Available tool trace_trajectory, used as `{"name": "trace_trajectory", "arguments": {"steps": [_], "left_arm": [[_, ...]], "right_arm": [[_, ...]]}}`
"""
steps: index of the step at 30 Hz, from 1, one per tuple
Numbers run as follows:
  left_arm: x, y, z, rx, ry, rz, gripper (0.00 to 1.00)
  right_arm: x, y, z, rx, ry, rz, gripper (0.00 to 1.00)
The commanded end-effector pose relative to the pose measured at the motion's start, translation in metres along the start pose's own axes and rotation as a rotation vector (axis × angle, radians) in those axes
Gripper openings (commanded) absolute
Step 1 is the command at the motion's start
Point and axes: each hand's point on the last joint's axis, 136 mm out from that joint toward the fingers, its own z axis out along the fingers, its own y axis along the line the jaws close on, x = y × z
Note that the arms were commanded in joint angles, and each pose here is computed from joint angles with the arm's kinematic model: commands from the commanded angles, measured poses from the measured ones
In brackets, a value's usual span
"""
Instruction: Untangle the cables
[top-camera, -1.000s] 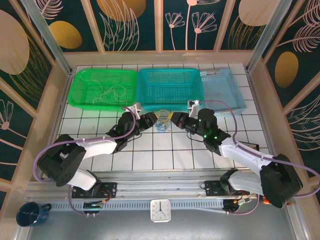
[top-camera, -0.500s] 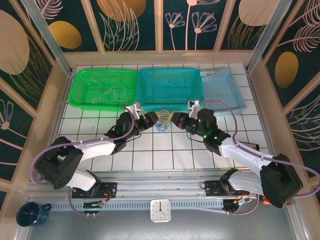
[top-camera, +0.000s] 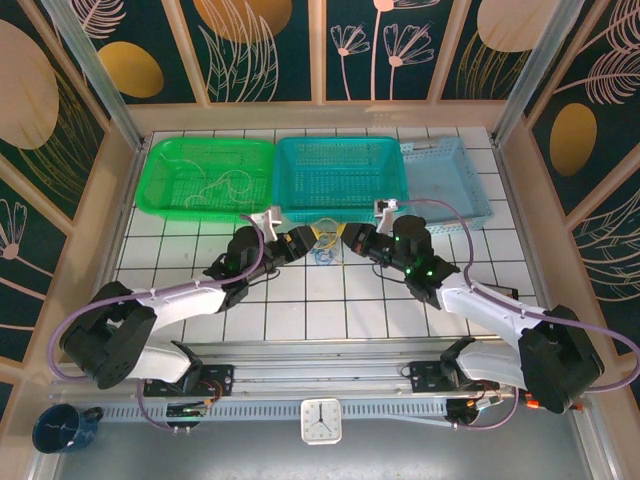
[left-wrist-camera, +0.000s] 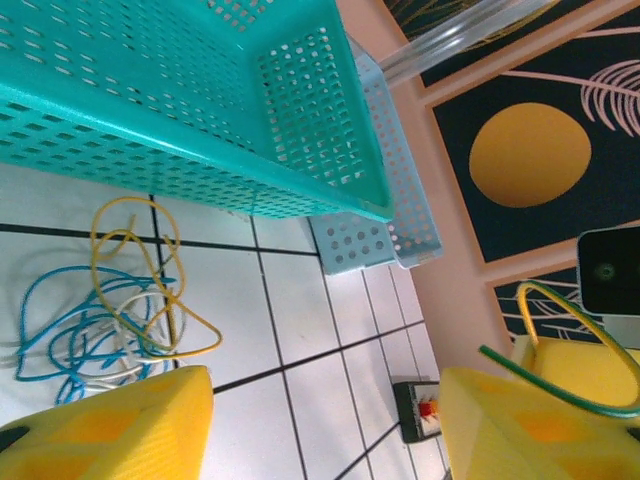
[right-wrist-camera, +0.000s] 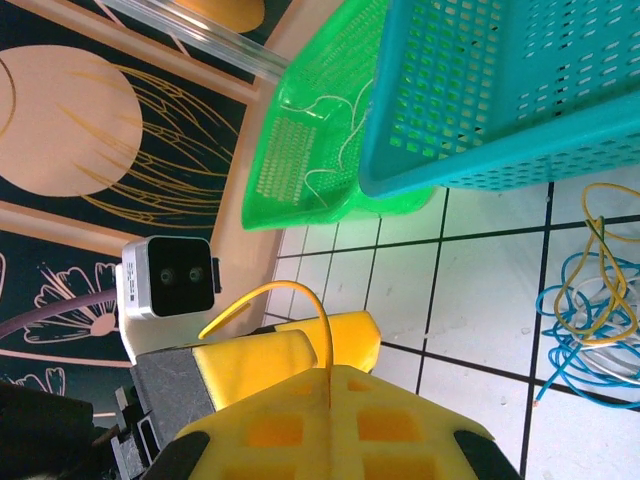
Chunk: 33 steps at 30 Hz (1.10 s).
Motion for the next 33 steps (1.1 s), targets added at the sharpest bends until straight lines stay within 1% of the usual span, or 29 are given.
{"name": "trace_trajectory", "arguments": {"steps": [1,5,10,14,21,29,33], "left_arm": [[-0.006,0.009,-0.012,-0.056,-0.055,0.024,0.64],[-0.011,0.016,-0.023,-0.095,-0.096,0.033,0.70],[-0.009,0.007,-0.022,-0.050,-0.078,0.035,0.74],[-0.007,-0.006,-0.019,0.011,-0.056,0.034,0.74],[-0.003,-0.017,-0.008,0.047,-0.025,0.046,0.75],[-0.004,-0.014,0.008,0.026,-0.023,0.049,0.74],[-0.006,-0.006,0.014,-0.014,-0.031,0.039,0.71]], "right_arm": [[-0.011,0.012,0.000,-0.001,-0.037,-0.049,0.00],[-0.013,0.008,-0.001,0.024,-0.048,-0.052,0.00],[-0.012,0.007,0.001,0.023,-0.044,-0.052,0.00],[-0.012,0.008,0.003,0.018,-0.039,-0.049,0.00],[-0.009,0.010,0.007,0.008,-0.028,-0.048,0.00],[-0.004,0.024,0.012,-0.020,-0.004,-0.064,0.00],[-0.001,0.032,0.014,-0.037,0.006,-0.075,0.00]]}}
